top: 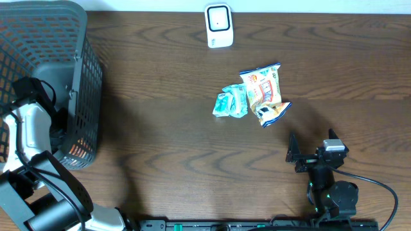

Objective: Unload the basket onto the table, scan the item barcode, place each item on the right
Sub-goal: 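Grasp the small orange-and-white box with the left gripper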

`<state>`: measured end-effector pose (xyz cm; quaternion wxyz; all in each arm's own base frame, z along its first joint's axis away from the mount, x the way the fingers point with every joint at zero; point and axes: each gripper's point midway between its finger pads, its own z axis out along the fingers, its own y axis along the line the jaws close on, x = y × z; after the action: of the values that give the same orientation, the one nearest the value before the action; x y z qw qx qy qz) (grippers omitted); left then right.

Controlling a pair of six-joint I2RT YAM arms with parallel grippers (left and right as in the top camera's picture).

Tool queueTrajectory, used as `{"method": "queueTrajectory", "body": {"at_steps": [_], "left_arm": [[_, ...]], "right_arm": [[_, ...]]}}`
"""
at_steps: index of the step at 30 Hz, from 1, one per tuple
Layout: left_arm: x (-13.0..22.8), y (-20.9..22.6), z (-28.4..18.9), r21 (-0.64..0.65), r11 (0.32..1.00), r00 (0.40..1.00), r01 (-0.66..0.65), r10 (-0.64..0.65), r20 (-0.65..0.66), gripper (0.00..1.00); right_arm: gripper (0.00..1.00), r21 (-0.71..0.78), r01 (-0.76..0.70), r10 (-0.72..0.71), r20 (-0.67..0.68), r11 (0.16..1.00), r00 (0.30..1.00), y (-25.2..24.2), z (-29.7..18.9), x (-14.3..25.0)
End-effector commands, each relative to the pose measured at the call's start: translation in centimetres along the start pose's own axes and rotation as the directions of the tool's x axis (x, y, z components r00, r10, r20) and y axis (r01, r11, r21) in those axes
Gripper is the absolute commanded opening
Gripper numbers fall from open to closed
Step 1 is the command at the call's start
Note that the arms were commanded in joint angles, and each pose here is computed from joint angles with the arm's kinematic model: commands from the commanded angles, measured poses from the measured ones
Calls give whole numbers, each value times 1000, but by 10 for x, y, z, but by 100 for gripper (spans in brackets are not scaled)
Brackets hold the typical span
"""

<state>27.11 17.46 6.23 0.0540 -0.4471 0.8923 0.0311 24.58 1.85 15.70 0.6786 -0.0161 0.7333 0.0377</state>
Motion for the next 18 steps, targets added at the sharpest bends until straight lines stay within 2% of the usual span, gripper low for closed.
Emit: {"method": "queueTrajectory", "body": {"at_steps": [1, 18], "left_arm": [[-5, -1, -10, 19, 994, 994, 108, -108, 18, 98], [-10, 30, -18, 20, 957, 957, 290, -290, -28, 98]], "right_arm": [[99, 7, 12, -12, 0, 1000, 1000, -2, 0, 1], [99, 7, 12, -12, 0, 1000, 1000, -2, 0, 1]]}}
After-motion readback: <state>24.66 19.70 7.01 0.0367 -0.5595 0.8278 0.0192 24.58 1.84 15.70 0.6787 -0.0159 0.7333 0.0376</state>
